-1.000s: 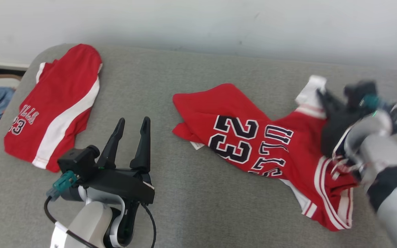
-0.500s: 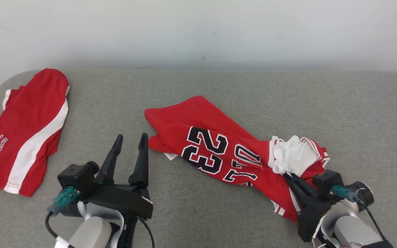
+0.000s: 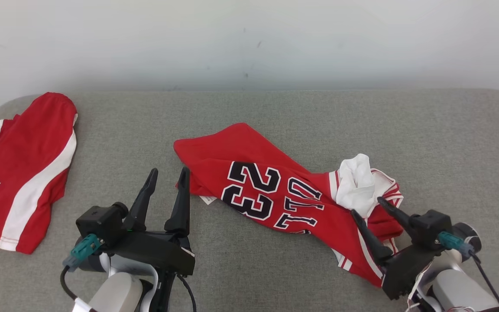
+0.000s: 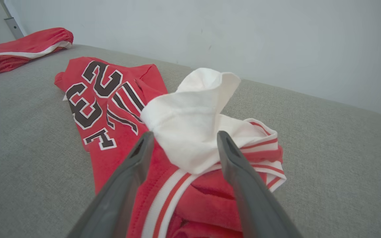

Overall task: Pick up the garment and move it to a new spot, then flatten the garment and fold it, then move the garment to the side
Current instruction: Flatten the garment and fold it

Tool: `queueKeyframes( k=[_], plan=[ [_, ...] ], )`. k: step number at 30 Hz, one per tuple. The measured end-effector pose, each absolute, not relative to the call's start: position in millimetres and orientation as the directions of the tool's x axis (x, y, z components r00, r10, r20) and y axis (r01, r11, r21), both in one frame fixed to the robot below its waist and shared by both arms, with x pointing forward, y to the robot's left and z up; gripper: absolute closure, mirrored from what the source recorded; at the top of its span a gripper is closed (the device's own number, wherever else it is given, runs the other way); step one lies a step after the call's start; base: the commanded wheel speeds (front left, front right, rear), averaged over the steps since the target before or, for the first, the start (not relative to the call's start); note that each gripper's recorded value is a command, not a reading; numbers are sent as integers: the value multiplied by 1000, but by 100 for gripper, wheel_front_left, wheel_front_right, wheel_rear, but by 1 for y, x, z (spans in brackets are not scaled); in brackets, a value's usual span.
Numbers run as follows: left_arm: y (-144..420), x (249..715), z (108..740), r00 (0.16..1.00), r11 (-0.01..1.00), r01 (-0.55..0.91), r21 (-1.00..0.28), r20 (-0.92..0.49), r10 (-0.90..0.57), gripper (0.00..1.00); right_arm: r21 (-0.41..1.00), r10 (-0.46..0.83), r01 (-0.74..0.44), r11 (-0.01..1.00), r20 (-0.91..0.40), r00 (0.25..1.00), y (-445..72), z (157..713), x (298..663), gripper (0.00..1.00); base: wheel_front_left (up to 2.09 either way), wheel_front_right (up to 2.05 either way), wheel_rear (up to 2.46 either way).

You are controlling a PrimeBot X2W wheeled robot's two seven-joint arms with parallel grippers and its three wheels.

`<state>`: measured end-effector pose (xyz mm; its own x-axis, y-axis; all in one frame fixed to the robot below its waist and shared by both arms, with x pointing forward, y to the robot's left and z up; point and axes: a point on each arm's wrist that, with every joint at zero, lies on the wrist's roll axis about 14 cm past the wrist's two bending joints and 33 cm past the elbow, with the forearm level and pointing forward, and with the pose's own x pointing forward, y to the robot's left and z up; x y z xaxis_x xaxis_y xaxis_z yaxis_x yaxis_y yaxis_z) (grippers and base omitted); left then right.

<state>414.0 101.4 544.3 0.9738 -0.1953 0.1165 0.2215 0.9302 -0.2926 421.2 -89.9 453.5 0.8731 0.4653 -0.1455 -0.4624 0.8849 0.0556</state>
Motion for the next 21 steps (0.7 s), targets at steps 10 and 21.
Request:
queueKeyframes(
  k=[10, 21],
  plan=[
    [94, 413, 544, 972, 924, 232, -303, 107, -209, 0, 50, 430, -427, 903, -65, 901, -107, 481, 434, 0, 0, 0, 0],
    [96, 411, 542, 975, 925, 220, -310, 97, -199, 0, 51, 435, -432, 901, -98, 895, -98, 480, 448, 0, 0, 0, 0]
  ],
)
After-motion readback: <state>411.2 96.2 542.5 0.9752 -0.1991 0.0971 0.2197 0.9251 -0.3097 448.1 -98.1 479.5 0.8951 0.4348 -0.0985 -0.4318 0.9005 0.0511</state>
